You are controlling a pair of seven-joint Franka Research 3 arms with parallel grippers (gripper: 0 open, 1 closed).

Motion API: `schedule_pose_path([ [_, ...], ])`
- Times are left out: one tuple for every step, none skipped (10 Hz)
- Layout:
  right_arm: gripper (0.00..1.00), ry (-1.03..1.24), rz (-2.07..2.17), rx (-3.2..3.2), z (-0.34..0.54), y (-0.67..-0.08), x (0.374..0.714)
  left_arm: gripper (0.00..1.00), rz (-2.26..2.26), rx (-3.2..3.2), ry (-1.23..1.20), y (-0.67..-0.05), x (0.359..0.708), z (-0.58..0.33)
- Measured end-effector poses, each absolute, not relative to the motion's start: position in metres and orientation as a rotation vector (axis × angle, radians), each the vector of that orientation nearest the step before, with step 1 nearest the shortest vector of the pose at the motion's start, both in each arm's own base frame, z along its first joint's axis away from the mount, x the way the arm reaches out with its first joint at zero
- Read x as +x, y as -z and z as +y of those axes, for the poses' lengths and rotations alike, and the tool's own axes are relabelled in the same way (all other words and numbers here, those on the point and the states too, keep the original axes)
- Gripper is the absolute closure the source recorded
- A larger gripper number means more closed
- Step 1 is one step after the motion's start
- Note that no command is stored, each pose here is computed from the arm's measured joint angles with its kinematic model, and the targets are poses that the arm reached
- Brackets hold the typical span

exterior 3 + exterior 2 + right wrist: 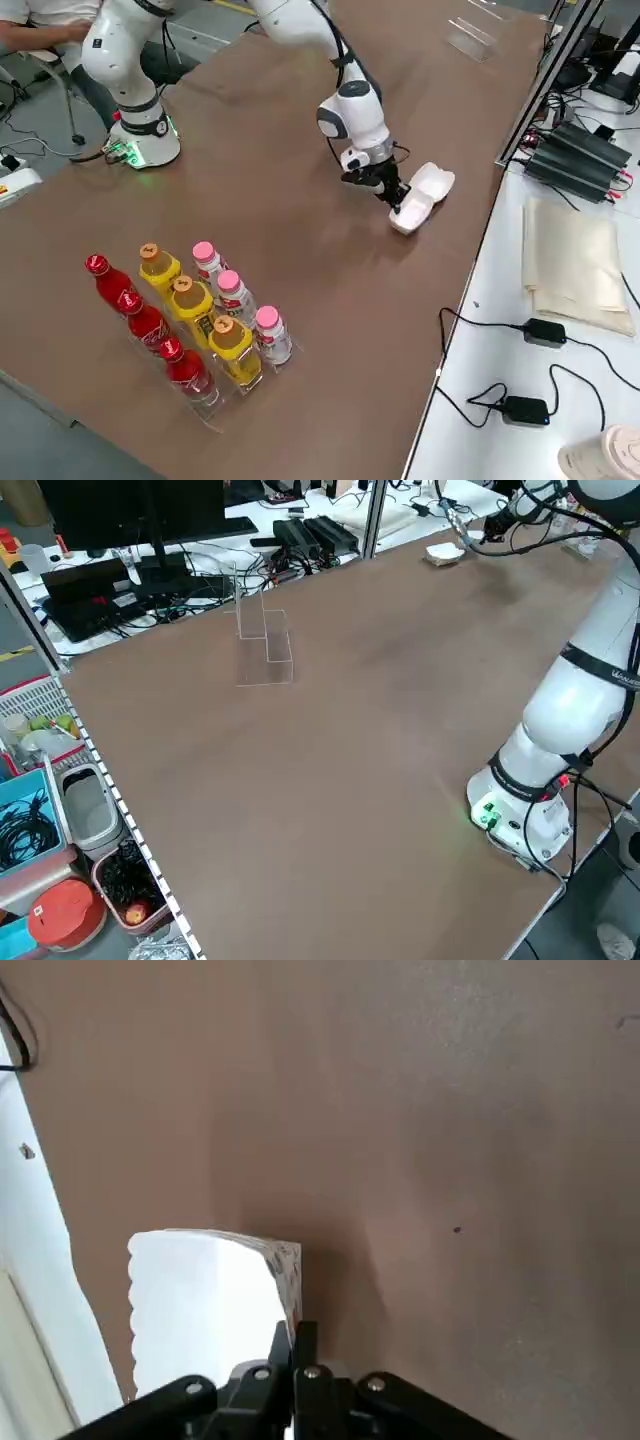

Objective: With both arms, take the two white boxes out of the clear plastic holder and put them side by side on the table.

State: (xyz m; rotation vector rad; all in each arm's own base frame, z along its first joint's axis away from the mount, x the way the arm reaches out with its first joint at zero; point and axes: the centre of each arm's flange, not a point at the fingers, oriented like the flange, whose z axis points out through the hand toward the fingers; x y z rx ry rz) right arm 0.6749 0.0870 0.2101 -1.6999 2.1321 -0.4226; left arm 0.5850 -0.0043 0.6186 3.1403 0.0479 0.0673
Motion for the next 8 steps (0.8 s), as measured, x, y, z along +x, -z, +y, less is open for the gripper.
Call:
schedule_pose_path([
  [0.97,0.422,2.133,-1.701,0.0872,-0.2094,0.6746,0.0,0.048,3.14,-0.067,-0.6186,0.585,-0.0043],
  [0.96,0.421,2.133,-1.701,0.0872,-0.2091,0.6744,0.0,0.048,3.14,-0.067,-0.6186,0.585,-0.0043],
  [0.96,0.42,2.135,-1.702,0.0869,-0.2083,0.674,0.0,0.048,3.14,-0.067,-0.6186,0.585,-0.0043],
  [0.93,0.42,2.136,-1.703,0.0867,-0.2075,0.6737,0.0,0.048,3.14,-0.067,-0.6186,0.585,-0.0043],
  [0.93,0.42,2.137,-1.704,0.0867,-0.2073,0.6736,0.0,0.048,3.14,-0.067,-0.6186,0.585,-0.0043],
  [0.91,0.42,2.137,-1.704,0.0867,-0.2072,0.6736,0.0,0.048,3.14,-0.067,-0.6186,0.585,-0.0043],
  [0.87,0.42,2.137,-1.704,0.0867,-0.2072,0.6736,0.0,0.048,3.14,-0.067,-0.6186,0.585,-0.0043],
  [0.85,0.42,2.137,-1.704,0.0867,-0.2072,0.6736,0.0,0.048,3.14,-0.067,-0.6186,0.585,-0.0043],
])
